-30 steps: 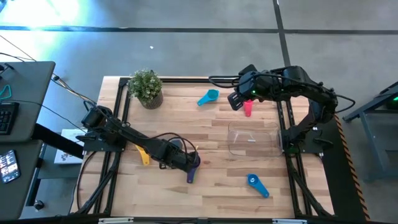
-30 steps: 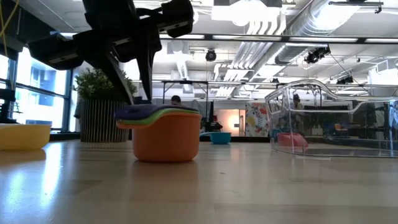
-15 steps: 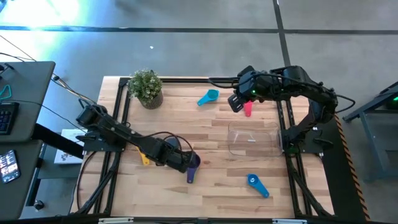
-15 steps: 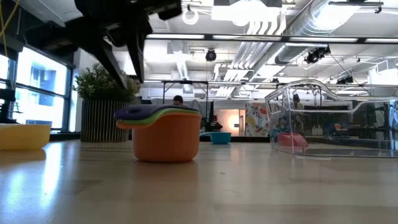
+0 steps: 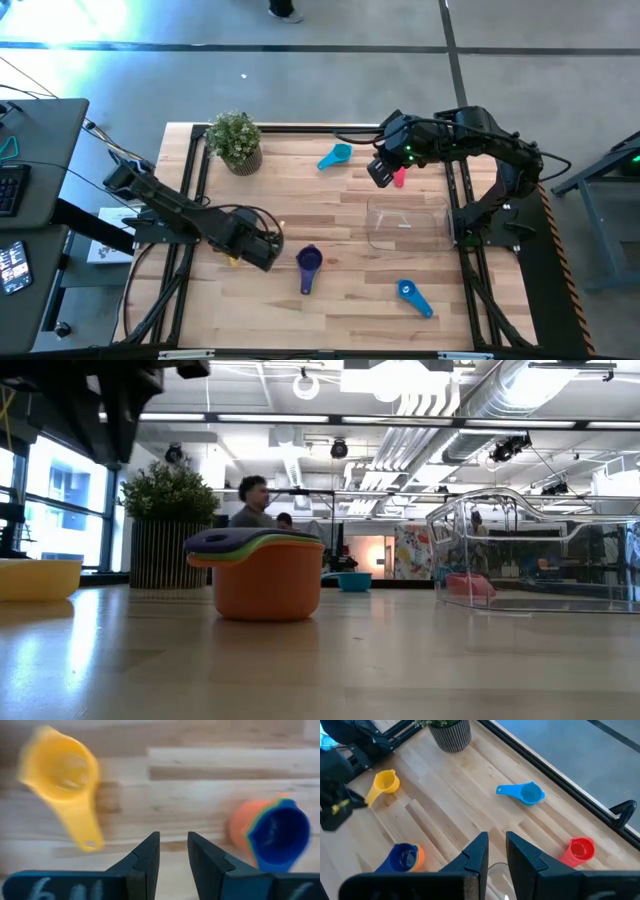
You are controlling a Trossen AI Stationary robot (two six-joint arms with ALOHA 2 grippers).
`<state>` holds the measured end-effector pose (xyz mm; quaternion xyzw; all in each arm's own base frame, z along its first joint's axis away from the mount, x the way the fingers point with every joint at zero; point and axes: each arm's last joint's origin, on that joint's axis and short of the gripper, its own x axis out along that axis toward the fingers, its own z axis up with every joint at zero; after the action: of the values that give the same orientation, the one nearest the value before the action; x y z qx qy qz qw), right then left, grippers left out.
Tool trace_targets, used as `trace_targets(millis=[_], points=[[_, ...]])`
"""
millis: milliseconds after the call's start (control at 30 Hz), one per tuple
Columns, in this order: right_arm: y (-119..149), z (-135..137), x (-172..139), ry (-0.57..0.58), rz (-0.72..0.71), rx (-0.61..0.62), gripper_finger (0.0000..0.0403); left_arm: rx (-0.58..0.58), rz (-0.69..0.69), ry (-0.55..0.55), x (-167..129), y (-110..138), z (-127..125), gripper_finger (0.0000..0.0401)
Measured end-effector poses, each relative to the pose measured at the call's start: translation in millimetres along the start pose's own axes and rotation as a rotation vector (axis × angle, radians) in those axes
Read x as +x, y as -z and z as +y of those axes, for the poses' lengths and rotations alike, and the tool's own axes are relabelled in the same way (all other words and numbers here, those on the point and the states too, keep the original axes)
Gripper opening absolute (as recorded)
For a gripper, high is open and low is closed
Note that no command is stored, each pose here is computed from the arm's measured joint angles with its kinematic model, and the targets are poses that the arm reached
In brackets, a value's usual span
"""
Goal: Nest measuring cups in basket
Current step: Stack the yellow measuring cup on top of the violet measuring cup
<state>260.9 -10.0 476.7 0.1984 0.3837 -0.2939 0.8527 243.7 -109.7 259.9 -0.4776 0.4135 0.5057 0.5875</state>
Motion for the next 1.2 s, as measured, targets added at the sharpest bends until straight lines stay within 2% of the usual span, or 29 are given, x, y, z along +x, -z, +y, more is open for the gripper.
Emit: trace_targets(millis=[300,400,567,667,900,1200], points=[[0,0,0,-0.001,0.0,0.031,0.006,0.078,-0.042,-0.099,-38,-32,45,0.0092],[0,0,0,-0.002,0.001,0.063,0.006,0.11,-0.04,-0.086,-52,-43,60,0.0092],[0,0,0,-0.002,0.001,0.119,0.006,0.152,-0.049,-0.004,-61,-63,84,0.0092],[0,0,0,-0.002,0.001,0.163,0.006,0.147,-0.046,0.014,-58,-74,100,0.0092],[0,0,0,-0.001,0.001,0.229,0.006,0.051,-0.03,0.019,-39,-90,135,0.0092],[0,0,0,0.01,-0.011,0.237,0.006,0.045,0.008,0.057,-13,-87,142,0.0092]])
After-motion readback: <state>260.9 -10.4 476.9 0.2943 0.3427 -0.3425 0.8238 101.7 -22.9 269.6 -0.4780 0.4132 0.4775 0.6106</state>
